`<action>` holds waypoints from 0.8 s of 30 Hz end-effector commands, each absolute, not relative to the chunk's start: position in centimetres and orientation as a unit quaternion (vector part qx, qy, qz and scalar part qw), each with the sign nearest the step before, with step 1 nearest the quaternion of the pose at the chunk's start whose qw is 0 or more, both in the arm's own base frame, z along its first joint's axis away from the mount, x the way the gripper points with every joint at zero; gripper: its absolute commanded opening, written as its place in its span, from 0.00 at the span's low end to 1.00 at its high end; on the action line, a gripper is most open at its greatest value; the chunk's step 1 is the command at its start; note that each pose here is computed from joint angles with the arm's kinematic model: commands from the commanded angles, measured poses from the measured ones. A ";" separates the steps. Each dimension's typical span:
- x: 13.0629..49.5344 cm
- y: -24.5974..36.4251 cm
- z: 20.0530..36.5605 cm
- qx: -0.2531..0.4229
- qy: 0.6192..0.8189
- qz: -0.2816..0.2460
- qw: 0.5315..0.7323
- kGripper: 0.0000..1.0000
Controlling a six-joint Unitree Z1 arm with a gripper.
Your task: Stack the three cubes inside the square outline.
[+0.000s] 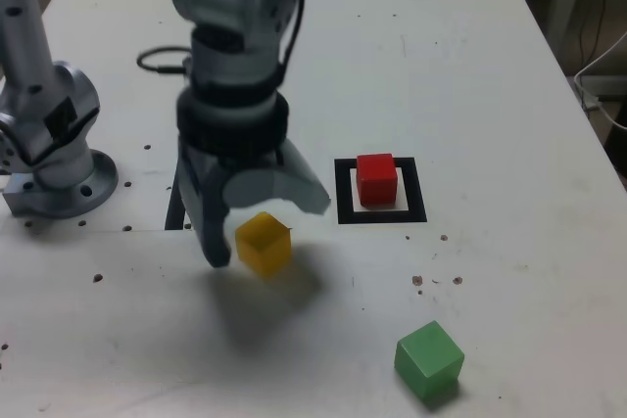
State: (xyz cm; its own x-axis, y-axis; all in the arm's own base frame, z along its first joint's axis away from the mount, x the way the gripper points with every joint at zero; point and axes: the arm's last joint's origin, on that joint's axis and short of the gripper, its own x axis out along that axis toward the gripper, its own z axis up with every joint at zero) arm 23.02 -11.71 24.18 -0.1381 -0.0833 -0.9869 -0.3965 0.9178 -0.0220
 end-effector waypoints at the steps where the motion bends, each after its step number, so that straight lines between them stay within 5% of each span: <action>1: 23.3 -11.9 23.7 -0.164 0.746 0.124 0.633 0.98; 24: 24.4 -10.8 20.6 -0.173 0.755 0.155 0.613 0.84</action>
State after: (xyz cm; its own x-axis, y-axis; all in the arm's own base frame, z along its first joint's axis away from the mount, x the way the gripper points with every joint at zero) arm 24.36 -10.87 20.70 -0.1847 -0.0740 -0.9800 -0.4516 0.8920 0.0178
